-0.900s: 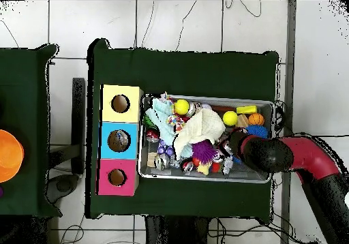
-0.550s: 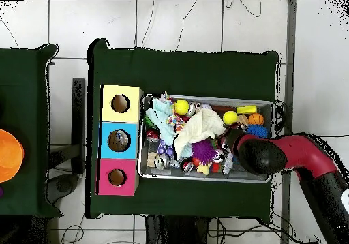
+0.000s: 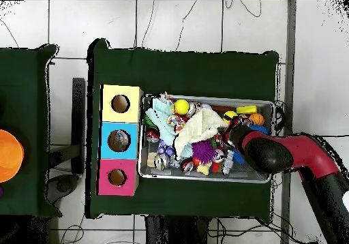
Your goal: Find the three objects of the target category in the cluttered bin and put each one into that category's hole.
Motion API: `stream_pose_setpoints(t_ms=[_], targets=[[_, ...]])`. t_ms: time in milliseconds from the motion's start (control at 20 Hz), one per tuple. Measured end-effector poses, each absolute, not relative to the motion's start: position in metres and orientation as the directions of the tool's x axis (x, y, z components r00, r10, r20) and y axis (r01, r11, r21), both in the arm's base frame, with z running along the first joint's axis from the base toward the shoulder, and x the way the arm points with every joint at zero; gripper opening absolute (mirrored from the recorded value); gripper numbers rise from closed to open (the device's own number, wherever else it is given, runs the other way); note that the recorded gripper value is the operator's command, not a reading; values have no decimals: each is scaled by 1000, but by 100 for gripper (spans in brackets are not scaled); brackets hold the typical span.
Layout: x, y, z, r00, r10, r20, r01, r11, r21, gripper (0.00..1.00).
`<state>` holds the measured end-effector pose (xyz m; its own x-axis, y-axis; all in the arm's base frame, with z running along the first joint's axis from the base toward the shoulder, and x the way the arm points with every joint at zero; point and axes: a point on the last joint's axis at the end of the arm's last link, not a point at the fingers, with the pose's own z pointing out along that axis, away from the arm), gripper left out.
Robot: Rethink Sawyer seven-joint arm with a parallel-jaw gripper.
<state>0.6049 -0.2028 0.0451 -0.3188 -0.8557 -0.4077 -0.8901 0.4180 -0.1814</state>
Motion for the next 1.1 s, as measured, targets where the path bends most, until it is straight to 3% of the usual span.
stream_pose_setpoints(t_ms=[450,1100], targets=[[620,-247,38,-137,-894,-426,-917,277,-287,100],[633,-270,16,-136,-883,-449,-913,288,-290,100]])
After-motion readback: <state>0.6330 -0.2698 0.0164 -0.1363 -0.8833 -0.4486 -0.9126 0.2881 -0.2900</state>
